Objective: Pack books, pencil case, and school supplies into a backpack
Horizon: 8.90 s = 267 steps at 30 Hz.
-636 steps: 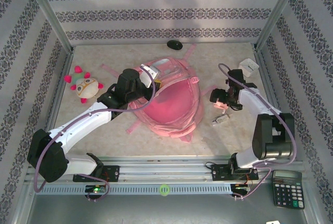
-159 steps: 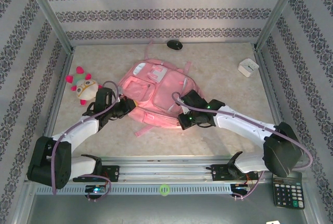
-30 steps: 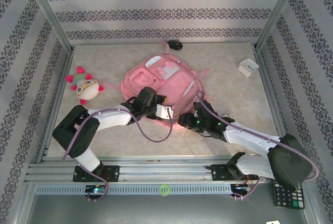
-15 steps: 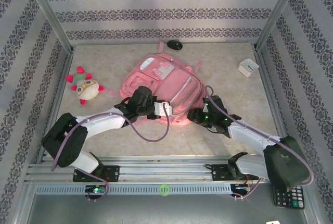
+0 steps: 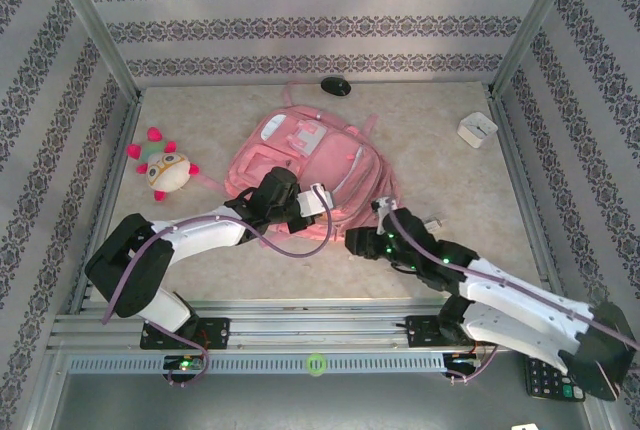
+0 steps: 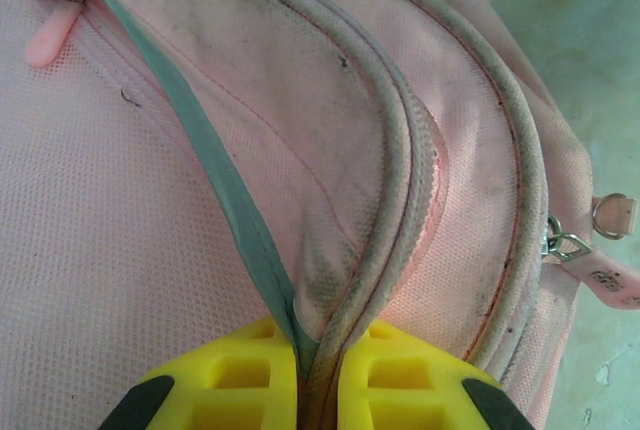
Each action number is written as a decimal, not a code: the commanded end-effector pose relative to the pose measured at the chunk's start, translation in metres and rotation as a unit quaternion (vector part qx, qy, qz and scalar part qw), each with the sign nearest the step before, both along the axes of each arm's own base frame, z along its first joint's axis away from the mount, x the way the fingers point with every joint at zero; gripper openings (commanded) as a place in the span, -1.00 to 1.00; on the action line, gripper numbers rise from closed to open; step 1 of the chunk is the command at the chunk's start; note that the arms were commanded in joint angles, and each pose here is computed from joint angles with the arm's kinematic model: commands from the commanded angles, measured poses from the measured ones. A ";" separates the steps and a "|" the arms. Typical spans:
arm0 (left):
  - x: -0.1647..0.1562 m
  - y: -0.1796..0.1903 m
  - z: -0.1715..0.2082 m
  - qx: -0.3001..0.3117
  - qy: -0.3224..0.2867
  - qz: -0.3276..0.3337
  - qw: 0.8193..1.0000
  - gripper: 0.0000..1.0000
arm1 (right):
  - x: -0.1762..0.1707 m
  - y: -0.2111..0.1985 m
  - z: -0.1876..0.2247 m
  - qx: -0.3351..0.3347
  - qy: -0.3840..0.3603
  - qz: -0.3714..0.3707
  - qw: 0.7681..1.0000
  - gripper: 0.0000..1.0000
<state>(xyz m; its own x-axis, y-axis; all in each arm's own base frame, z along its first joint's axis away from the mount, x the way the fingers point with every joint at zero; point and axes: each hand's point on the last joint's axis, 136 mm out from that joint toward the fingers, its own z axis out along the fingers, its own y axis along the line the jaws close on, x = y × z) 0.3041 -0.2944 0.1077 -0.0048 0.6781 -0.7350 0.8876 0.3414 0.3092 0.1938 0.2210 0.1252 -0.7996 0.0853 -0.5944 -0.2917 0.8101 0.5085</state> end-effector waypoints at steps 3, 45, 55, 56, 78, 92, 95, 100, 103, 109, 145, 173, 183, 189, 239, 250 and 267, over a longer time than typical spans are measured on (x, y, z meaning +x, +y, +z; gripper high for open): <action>-0.003 0.003 0.006 -0.009 0.038 0.035 0.999 -0.87 | 0.023 0.020 -0.012 -0.069 -0.016 -0.001 0.997 -0.02; -0.034 0.009 0.040 0.009 -0.009 -0.044 0.999 0.27 | 0.015 0.020 -0.019 -0.003 0.083 0.111 0.990 -1.00; -0.056 -0.020 0.008 0.046 -0.002 -0.106 0.993 0.26 | 0.009 0.031 -0.013 0.031 0.087 0.121 0.988 -1.00; -0.053 -0.022 0.004 0.050 -0.005 -0.100 0.994 0.16 | 0.008 0.033 -0.012 0.036 0.086 0.124 0.988 -1.00; -0.074 0.085 -0.021 0.258 0.021 -0.084 0.962 -0.90 | 0.014 -0.018 -0.017 0.028 0.119 0.105 0.987 -1.00; -0.022 0.163 0.005 0.325 0.002 0.061 0.944 -0.43 | -0.024 0.082 -0.010 0.077 0.079 0.134 0.985 -1.00; -0.037 0.149 0.027 0.267 0.021 0.058 0.962 -0.02 | -0.022 0.097 -0.006 0.078 0.078 0.153 0.982 -1.00; -0.072 0.092 0.064 0.120 0.005 0.009 0.993 0.26 | -0.022 0.110 -0.002 0.078 0.079 0.180 0.977 -1.00; -0.087 0.062 0.058 0.094 -0.008 -0.033 0.995 0.30 | -0.022 0.112 -0.003 0.079 0.080 0.185 0.976 -1.00; -0.079 0.043 0.014 0.155 0.020 -0.047 0.987 0.35 | -0.024 0.110 -0.004 0.076 0.084 0.188 0.976 -1.00; -0.067 -0.013 0.053 0.070 -0.030 -0.009 0.997 0.48 | -0.001 0.016 -0.007 0.062 0.100 0.135 0.984 -1.00; -0.087 0.062 0.055 0.118 -0.012 -0.035 0.992 0.27 | -0.005 0.026 -0.007 0.085 0.091 0.154 0.980 -1.00; -0.073 -0.020 0.043 0.097 -0.040 -0.037 0.994 0.62 | -0.002 0.033 -0.002 0.089 0.087 0.161 0.979 -1.00; -0.074 -0.008 0.014 0.136 -0.033 -0.034 0.990 0.56 | -0.002 0.035 0.003 0.095 0.086 0.164 0.978 -1.00; -0.085 0.064 0.022 0.210 -0.085 -0.080 0.971 0.40 | 0.033 0.010 0.017 -0.178 -0.308 0.449 0.820 -0.26; -0.086 0.056 0.035 0.135 -0.068 -0.077 0.986 -0.81 | 0.044 0.025 0.007 -0.184 -0.325 0.499 0.782 -0.21; -0.078 0.056 0.053 0.085 -0.087 -0.060 0.991 -0.87 | 0.024 0.050 0.009 -0.060 -0.250 0.559 0.788 -0.22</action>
